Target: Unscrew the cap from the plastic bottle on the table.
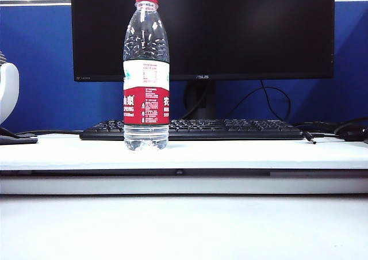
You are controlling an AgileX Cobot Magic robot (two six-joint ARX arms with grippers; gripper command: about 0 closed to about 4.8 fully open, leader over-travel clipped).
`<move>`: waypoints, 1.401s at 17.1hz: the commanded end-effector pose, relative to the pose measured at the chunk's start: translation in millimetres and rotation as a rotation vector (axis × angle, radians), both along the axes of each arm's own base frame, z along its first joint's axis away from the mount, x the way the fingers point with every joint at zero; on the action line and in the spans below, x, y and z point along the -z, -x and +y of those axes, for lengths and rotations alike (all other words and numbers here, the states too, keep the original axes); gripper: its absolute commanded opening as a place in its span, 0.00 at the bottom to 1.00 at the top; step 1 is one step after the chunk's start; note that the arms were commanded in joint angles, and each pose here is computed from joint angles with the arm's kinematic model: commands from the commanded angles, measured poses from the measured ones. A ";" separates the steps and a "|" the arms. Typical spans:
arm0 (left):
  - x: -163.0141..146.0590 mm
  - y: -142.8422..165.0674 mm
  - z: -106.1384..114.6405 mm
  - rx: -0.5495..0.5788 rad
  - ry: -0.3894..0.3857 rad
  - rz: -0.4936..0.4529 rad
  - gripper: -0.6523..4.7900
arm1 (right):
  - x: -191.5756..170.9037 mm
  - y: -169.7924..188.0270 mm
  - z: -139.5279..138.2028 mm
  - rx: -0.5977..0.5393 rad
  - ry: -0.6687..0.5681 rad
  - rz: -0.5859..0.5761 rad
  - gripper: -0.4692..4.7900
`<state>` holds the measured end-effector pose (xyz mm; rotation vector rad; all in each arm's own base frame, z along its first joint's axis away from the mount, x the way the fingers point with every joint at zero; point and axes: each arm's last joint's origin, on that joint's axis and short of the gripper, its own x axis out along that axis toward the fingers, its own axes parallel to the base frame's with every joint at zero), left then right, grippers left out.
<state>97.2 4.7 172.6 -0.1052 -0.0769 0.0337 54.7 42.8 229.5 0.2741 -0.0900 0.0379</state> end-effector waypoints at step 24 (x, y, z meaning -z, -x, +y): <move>-1.3 0.3 0.3 -0.008 -0.058 -0.011 0.11 | -2.2 0.4 -0.8 0.002 -0.010 -0.008 0.09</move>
